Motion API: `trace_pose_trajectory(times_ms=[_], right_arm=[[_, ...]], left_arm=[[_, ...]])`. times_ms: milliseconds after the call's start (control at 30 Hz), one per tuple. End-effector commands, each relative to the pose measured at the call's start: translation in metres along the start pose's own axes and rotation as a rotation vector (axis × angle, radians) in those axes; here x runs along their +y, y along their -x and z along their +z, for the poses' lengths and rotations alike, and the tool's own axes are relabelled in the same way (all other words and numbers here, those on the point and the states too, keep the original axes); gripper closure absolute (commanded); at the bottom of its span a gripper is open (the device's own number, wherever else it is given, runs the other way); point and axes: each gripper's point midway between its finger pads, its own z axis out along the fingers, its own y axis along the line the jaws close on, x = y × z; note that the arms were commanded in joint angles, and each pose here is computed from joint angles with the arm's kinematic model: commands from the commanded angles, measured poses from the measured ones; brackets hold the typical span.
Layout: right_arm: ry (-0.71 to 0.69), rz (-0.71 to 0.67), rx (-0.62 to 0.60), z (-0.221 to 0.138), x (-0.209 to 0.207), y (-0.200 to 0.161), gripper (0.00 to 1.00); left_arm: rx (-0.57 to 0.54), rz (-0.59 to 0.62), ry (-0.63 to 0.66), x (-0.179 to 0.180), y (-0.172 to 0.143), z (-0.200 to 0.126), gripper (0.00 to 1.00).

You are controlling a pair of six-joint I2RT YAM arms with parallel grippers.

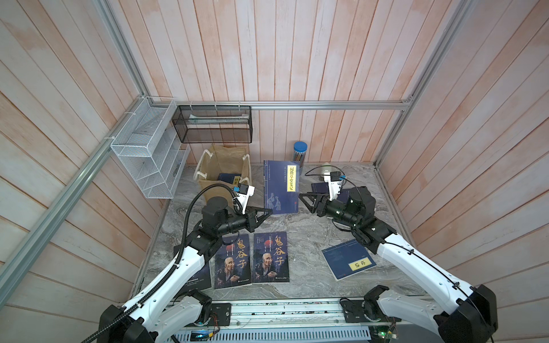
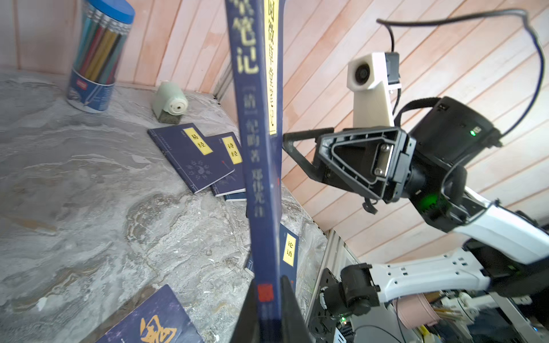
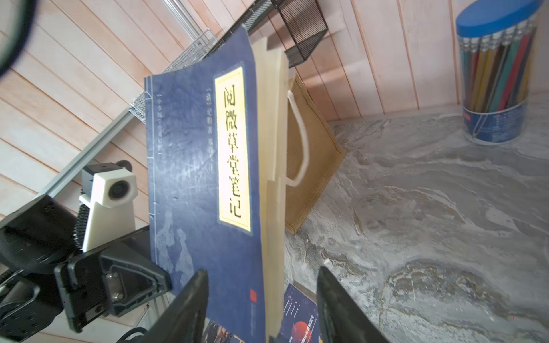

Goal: Put the books into the canvas bag
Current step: Pick up the book from the center of the board.

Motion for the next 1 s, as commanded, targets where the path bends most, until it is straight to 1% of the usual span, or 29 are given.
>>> trace_pose_trajectory(times_ms=[0, 133, 267, 367, 567, 700, 767, 833, 933, 967], right_arm=[[0.081, -0.034, -0.015, -0.005, 0.025, 0.016, 0.38], [0.116, 0.007, -0.015, -0.006, 0.027, 0.019, 0.36], [0.146, 0.051, -0.024, -0.007, 0.025, 0.019, 0.36], [0.183, 0.068, 0.003, -0.006, 0.03, 0.014, 0.36], [0.328, 0.07, 0.123, -0.004, 0.052, 0.0, 0.35], [0.38, 0.068, 0.146, -0.006, 0.06, -0.003, 0.36], [0.402, 0.051, 0.109, -0.011, 0.065, 0.002, 0.42], [0.424, 0.037, 0.069, -0.017, 0.069, 0.006, 0.51], [0.451, 0.024, 0.032, -0.024, 0.074, 0.008, 0.74], [0.454, 0.021, 0.031, -0.025, 0.075, 0.008, 0.8]], left_arm=[[-0.03, 0.125, -0.162, -0.039, 0.018, -0.006, 1.0], [-0.03, 0.136, -0.239, -0.054, 0.019, -0.009, 1.0], [-0.026, 0.127, -0.281, -0.062, 0.02, -0.012, 1.0], [-0.034, 0.122, -0.314, -0.067, 0.02, -0.013, 1.0], [-0.046, 0.121, -0.32, -0.066, 0.02, -0.012, 1.0], [-0.036, 0.112, -0.283, -0.059, 0.018, -0.011, 1.0], [-0.027, 0.103, -0.266, -0.056, 0.016, -0.01, 1.0], [-0.022, 0.092, -0.257, -0.054, 0.014, -0.01, 1.0], [-0.012, 0.081, -0.237, -0.05, 0.011, -0.009, 1.0], [-0.013, 0.078, -0.228, -0.048, 0.011, -0.009, 1.0]])
